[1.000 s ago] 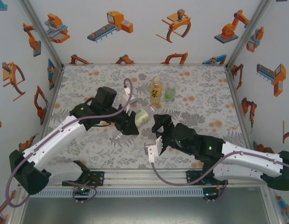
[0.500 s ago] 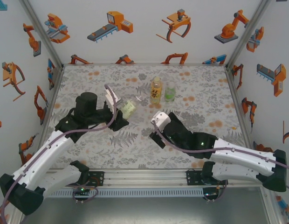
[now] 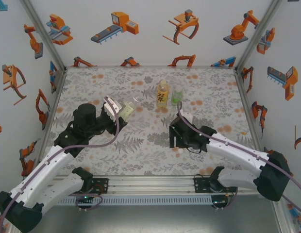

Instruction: Screw on the bottle caps

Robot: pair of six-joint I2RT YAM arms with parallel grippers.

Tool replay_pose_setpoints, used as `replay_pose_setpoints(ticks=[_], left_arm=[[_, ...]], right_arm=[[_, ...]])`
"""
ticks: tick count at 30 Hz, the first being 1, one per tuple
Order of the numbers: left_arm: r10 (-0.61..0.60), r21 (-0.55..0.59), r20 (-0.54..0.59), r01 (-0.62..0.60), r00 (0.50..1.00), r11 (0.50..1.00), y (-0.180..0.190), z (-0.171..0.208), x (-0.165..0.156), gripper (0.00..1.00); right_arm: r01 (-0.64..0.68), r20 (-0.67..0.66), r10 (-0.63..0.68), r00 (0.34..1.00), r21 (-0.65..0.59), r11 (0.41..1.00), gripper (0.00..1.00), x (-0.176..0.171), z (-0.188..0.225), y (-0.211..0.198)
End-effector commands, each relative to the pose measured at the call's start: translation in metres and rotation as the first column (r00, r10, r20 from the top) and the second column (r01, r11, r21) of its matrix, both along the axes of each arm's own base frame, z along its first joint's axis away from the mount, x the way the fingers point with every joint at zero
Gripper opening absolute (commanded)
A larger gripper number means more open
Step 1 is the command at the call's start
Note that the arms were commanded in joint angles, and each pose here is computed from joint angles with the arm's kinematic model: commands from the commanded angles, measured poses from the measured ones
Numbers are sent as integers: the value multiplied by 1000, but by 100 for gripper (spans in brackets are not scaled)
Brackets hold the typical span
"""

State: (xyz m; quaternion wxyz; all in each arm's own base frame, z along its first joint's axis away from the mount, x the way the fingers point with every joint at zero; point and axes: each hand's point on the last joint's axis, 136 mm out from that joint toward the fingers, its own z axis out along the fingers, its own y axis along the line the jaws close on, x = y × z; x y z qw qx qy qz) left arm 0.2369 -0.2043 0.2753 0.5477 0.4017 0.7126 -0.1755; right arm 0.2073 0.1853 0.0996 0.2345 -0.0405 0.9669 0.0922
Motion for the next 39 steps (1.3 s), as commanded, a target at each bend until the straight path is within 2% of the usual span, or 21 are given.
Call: replay_pose_setpoints(ticks=[1, 4, 7, 11, 20, 33, 39], left_arm=[[39, 18, 57, -40, 998, 999, 9, 5, 5, 0], [44, 28, 51, -45, 998, 999, 9, 4, 6, 0], [40, 33, 42, -42, 998, 999, 8, 2, 7, 1], [39, 40, 31, -40, 999, 998, 7, 1, 8, 2], [39, 53, 19, -40, 999, 998, 6, -2, 10, 2], [49, 74, 12, -50, 999, 996, 7, -5, 13, 3], [58, 81, 13, -59, 998, 995, 8, -5, 15, 3]], right_arm=[[53, -97, -57, 994, -36, 998, 68, -12, -21, -11], [59, -118, -69, 991, -82, 995, 67, -11, -34, -16], [58, -142, -75, 987, -114, 992, 62, -10, -48, -17], [52, -152, -71, 986, -120, 991, 54, -8, -61, -14], [54, -173, -79, 982, -145, 988, 46, -8, -81, -17], [-4, -191, -23, 981, -139, 990, 38, 1, -82, 2], [-69, -171, 47, 984, -125, 990, 37, 14, -63, 32]])
